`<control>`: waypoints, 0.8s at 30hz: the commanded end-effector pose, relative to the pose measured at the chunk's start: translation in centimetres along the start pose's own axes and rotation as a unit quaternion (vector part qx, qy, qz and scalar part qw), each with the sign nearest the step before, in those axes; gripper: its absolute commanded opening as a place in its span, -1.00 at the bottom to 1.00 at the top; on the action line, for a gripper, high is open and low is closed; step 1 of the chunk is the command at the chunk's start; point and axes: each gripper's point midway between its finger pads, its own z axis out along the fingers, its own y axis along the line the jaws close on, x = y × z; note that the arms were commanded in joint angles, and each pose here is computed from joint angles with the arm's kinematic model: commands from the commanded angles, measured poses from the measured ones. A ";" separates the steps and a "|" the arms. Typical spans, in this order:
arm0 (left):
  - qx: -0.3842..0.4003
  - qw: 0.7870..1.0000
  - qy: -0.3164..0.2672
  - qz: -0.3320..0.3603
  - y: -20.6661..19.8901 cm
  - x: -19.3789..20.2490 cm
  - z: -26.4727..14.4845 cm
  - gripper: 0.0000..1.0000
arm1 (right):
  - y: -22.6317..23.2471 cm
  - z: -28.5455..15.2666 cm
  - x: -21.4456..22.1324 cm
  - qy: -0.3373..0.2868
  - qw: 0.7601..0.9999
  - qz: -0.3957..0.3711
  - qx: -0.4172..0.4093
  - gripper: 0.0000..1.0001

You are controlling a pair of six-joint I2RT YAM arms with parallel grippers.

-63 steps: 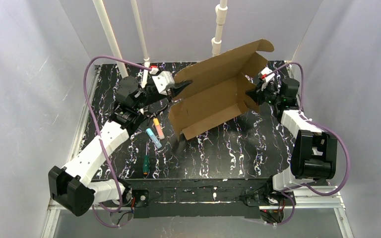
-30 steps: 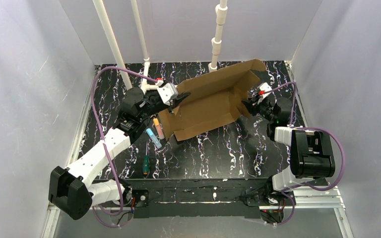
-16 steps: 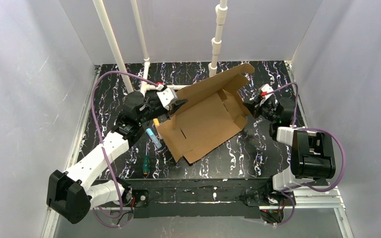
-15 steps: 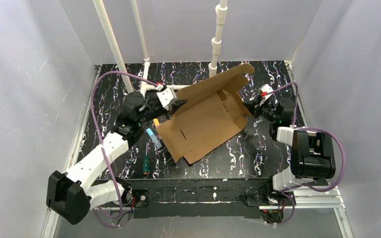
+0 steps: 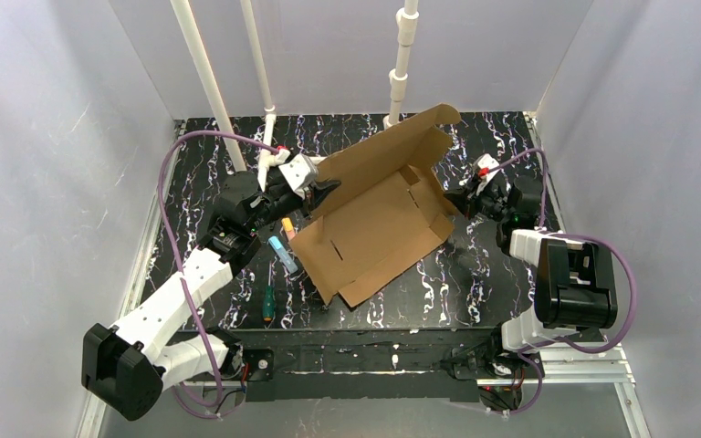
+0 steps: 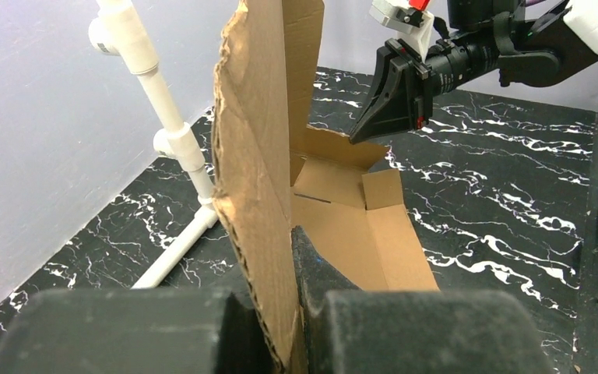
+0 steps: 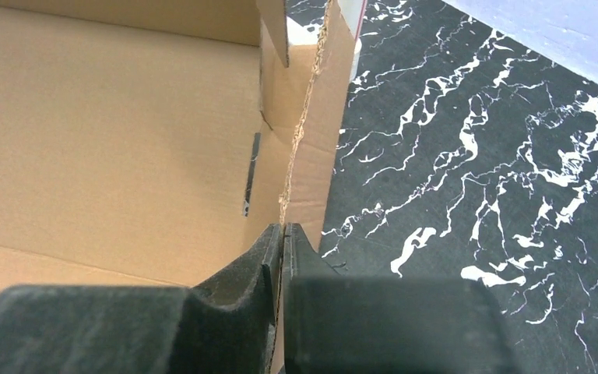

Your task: Fold the paper box

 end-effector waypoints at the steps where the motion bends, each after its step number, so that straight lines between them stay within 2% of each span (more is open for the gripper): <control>1: 0.005 0.999 -0.037 -0.001 -0.1 -2.8 0.1 -1.00 | 0.1 0.5 -1.3 -0.010 1.000 -0.014 -0.026 -0.66; 6: 0.008 0.999 -0.038 -0.008 -0.2 -2.8 0.2 -1.00 | -0.4 1.0 -1.0 0.004 1.000 -0.020 -0.019 -0.33; 10: 0.005 0.999 -0.039 -0.007 0.0 -2.8 0.2 -1.00 | -1.2 1.6 -1.1 0.014 1.000 -0.023 -0.012 -0.31; 18: -0.038 0.998 -0.034 -0.020 1.4 -2.7 0.2 -1.00 | -0.1 0.7 -1.6 0.005 0.998 -0.068 -0.005 -0.89; 20: -0.050 0.998 -0.033 -0.028 1.8 -2.6 0.2 -1.00 | 0.1 0.3 -1.9 0.002 0.996 -0.089 0.006 -0.97; 24: -0.059 0.997 -0.032 -0.043 2.1 -2.6 0.4 -1.00 | 0.3 -0.1 -2.1 0.003 0.993 -0.115 0.020 -0.97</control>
